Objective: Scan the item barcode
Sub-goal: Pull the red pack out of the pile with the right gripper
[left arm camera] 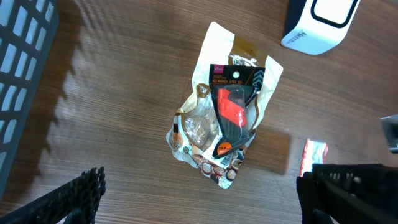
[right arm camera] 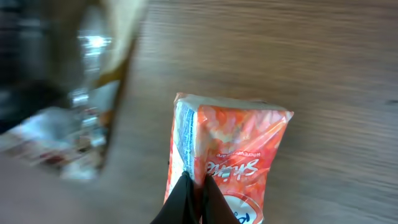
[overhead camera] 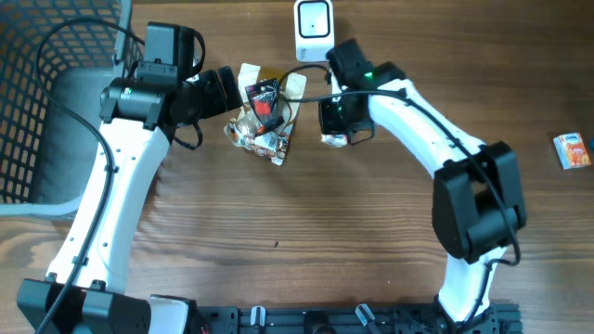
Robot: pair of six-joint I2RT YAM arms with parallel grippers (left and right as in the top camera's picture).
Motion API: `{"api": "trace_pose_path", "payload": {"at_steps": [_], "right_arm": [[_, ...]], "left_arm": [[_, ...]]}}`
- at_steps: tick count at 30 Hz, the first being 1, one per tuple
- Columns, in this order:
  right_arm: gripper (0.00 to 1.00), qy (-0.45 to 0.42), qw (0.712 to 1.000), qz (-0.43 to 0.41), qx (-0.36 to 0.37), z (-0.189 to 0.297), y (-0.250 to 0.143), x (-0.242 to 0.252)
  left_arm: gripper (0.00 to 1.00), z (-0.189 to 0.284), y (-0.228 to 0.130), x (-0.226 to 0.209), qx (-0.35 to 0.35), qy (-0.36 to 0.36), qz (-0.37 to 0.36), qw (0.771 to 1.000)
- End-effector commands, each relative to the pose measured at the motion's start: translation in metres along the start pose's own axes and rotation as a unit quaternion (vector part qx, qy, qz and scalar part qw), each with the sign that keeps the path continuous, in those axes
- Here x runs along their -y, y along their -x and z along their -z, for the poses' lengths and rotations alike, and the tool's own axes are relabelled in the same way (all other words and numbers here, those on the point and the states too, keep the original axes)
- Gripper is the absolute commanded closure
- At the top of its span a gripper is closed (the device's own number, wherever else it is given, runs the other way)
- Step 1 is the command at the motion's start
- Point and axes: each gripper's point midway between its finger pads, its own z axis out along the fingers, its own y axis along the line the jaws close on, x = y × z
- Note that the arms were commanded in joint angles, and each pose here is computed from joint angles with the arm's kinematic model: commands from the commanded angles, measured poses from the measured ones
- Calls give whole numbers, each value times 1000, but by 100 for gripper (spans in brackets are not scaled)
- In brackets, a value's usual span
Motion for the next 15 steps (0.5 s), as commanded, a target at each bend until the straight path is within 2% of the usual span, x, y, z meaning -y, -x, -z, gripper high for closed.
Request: {"api": "trace_pose_path", "payload": {"at_steps": [1,4,9,11,12,13,15], "right_arm": [[95,146,989,13,-16,18,-2,-40],[95,227,973,-2,-50,1,-27,-54],[95,215,972,-55,-73,-16,-44,-30],[95,173,979,-81,-74,-21,-46,-3],[85,124,985,-94,-71,-24,-47,20],[66,53,991,-109,-64,-26,-48,52],[59,-10,990,-125,-63,-22,-49,85]], "left_arm": [[0,-1,2,-1,2,3,5,1000],[0,-1,2,-1,2,3,5,1000],[0,-1,2,-1,2,3,5,1000],[0,-1,2,-1,2,3,5,1000],[0,-1,2,-1,2,3,5,1000],[0,-1,2,-1,2,3,5,1000],[0,-1,2,-1,2,3,5,1000]]}}
